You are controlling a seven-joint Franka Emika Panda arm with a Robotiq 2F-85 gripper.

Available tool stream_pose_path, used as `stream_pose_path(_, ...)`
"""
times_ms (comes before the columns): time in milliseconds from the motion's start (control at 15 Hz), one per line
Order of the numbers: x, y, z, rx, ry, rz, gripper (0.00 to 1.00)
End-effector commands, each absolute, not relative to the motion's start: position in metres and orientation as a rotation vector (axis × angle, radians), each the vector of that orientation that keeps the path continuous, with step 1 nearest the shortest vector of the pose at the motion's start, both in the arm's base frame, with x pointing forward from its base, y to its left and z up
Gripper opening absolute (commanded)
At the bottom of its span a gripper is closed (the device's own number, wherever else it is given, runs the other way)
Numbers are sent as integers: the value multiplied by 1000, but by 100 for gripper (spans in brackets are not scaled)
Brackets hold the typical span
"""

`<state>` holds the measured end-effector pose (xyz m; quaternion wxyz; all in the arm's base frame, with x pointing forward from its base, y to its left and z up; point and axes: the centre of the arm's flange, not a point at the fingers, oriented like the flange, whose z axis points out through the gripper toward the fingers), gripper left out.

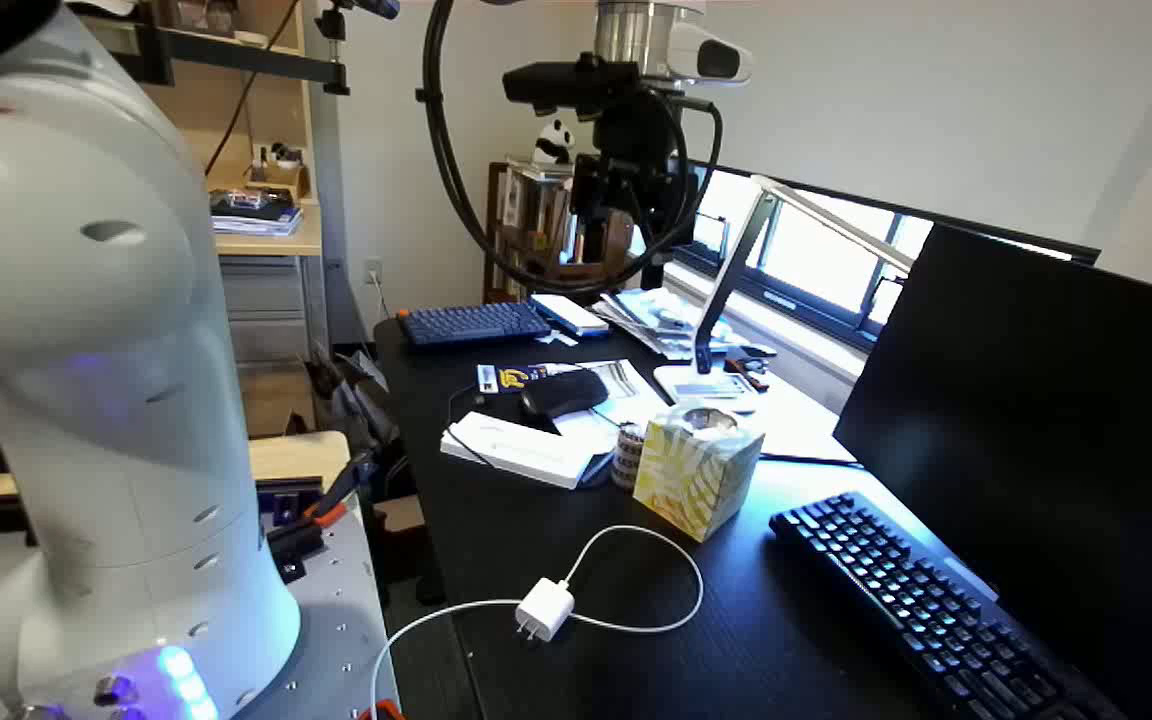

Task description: Pick up the tissue box and move it to the right.

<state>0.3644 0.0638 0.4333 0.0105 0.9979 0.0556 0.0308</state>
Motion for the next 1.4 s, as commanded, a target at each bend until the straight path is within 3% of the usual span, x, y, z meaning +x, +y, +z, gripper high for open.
stream_pose_path(0,364,64,433,3114,174,96,100)
stream_pose_path(400,372,65,438,3118,187,89,100)
stream_pose_path(800,453,48,450,3154,186,-64,100)
stream_pose_path(1333,552,30,386,3051,82,-335,100)
